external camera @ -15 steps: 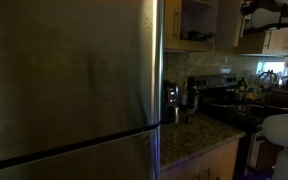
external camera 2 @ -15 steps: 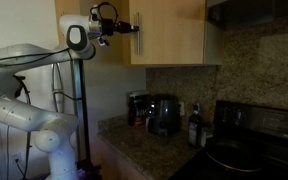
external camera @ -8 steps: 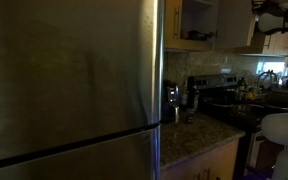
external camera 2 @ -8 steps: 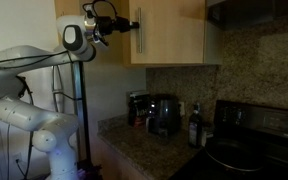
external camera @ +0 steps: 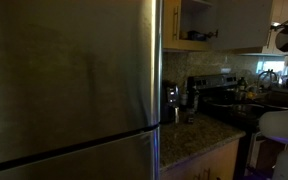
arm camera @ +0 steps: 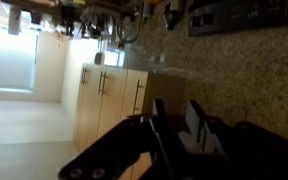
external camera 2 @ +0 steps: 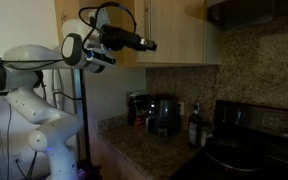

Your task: Open the right cabinet door

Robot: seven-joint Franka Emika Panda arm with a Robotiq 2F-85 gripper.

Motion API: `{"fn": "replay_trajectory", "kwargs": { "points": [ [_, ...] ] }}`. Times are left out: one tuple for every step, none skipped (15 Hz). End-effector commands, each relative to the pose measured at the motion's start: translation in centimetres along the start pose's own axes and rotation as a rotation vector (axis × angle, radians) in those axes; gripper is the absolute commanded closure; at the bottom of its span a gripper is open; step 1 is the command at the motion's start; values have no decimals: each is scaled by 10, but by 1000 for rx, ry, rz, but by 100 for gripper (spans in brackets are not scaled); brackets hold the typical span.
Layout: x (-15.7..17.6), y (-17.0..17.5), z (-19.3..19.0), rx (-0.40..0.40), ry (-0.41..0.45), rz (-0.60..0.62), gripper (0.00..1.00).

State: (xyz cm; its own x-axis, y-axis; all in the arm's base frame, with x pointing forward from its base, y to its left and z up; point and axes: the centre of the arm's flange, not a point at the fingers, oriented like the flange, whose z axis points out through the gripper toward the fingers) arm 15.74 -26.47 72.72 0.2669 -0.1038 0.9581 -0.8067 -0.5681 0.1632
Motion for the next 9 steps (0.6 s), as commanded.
{"fn": "replay_trajectory", "kwargs": {
  "points": [
    [-24,-55,8,96,-183,-17,49],
    [-35,-73,2,132,-232,-32,41],
    [-51,-94,-2,172,-277,-50,32],
    [-62,-112,-8,212,-324,-67,25],
    [-78,-129,-14,250,-373,-79,16],
    [-92,-142,-23,289,-419,-103,9],
    [-111,-155,-31,325,-464,-128,1],
    [-128,-164,-39,357,-510,-160,0],
    [-144,-172,-45,389,-559,-192,0]
  ]
}}
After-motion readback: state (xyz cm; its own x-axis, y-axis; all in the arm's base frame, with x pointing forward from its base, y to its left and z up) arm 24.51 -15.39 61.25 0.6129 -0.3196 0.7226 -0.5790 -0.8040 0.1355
